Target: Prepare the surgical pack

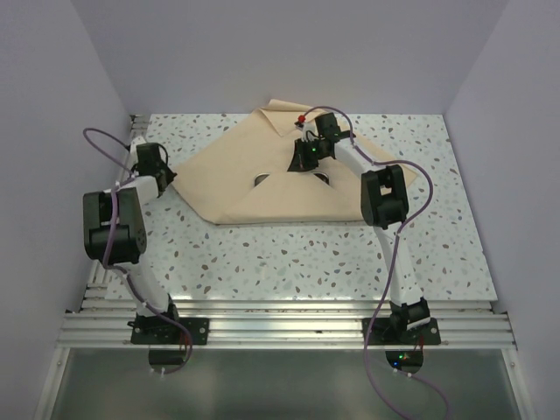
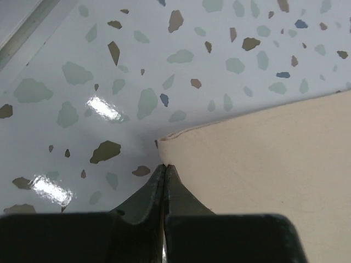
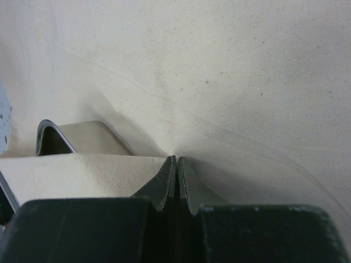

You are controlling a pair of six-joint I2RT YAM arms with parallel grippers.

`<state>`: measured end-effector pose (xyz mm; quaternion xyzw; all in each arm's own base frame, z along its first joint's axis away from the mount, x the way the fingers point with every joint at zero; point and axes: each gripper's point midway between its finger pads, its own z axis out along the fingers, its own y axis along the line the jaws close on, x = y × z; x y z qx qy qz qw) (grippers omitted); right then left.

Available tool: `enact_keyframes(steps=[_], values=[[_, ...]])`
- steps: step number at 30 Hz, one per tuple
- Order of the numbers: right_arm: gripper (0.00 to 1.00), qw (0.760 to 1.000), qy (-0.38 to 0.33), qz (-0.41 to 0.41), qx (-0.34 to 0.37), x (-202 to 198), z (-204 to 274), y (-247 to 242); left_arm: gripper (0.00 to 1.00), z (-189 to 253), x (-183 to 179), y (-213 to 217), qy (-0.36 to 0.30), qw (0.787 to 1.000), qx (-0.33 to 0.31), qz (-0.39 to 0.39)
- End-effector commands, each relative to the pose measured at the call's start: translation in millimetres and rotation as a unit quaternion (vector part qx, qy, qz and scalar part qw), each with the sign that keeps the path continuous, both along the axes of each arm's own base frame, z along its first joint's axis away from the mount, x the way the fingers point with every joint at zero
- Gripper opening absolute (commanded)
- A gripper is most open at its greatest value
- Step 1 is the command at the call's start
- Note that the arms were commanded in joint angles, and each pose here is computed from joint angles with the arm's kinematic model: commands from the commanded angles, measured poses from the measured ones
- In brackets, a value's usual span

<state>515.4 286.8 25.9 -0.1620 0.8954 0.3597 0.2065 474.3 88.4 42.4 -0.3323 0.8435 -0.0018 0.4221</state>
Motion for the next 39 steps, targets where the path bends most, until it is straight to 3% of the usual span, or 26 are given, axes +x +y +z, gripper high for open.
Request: enact_keyframes(steps=[1,5,10,23,32,39], values=[[0.0,1.0,0.029,-0.001,-0.01,-8.8,-25.2,-2.8,0.0,81.9,13.8,-17.2,-0.096,0.991,0.097,-0.009],[0.0,1.0,0.028,0.0,-0.01,-8.8,-24.6,-2.6,0.0,128.5,8.5,-52.7,-0.146,0.977,0.153,-0.03],[0.0,0.999,0.032,0.0,-0.009,-10.3,-27.3,-2.6,0.0,160.8,5.2,-105.7,-0.18,0.97,0.143,-0.075],[0.0,0.999,0.038,-0.001,-0.01,-10.5,-33.3,-2.6,0.0,160.5,15.1,-275.8,-0.187,0.963,0.111,-0.162],[0.0,0.999,0.048,0.001,-0.01,-12.7,-44.0,-2.1,0.0,169.6,31.6,-384.0,-0.207,0.956,0.043,-0.205],[0.0,0.998,0.061,0.003,-0.015,-15.4,-56.5,-3.0,0.0,201.1,44.6,-455.1,-0.269,0.929,-0.032,-0.251]])
